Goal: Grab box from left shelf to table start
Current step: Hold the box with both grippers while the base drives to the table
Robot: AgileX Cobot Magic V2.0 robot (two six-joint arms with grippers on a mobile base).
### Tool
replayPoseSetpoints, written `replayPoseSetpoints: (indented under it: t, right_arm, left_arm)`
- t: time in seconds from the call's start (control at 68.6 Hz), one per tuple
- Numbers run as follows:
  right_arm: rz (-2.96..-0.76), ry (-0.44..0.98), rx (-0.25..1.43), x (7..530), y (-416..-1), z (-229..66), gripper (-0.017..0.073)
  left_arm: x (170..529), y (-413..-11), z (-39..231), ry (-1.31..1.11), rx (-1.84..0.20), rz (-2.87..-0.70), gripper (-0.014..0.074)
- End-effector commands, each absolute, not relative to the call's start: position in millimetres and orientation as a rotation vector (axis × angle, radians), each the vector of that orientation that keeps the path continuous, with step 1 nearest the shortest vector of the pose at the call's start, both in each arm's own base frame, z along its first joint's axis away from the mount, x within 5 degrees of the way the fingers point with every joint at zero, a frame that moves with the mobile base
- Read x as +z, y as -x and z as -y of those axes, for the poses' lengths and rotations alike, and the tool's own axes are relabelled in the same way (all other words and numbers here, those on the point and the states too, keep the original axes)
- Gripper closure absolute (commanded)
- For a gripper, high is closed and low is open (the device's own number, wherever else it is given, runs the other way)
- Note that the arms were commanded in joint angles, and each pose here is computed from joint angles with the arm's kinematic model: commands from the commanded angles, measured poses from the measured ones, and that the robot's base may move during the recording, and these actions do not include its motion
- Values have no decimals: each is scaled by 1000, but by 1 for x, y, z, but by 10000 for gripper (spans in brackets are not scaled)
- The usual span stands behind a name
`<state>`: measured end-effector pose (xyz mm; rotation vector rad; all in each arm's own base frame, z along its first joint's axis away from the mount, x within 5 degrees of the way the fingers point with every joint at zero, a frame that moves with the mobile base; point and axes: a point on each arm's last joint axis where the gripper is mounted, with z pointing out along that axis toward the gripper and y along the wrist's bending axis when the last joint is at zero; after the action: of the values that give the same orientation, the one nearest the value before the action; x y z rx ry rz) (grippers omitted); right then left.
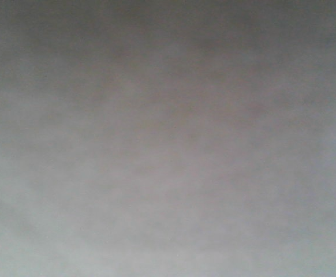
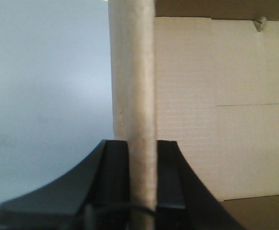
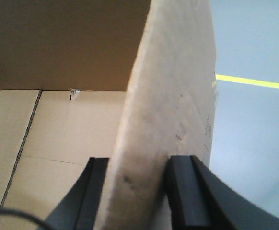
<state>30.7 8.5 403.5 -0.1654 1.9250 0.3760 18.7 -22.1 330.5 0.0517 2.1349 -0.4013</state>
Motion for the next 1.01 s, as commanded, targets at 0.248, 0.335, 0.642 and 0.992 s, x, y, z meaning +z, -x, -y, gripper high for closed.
replayPoseSetpoints:
  t: [0.248, 0.335, 0.642, 0.992]
  right_arm:
    - [-1718, 148, 371, 429, -31, -6, 503]
    - [-1718, 148, 371, 429, -31, -6, 503]
    - [-1718, 148, 371, 429, -31, -6, 503]
    - [-1718, 148, 371, 429, -31, -6, 503]
  left_arm:
    - [348, -22, 22, -45, -407, -1994, 685]
    - [348, -22, 22, -45, -407, -1994, 685]
    - [348, -22, 22, -45, -407, -1994, 685]
    - [348, -22, 22, -45, -407, -1994, 685]
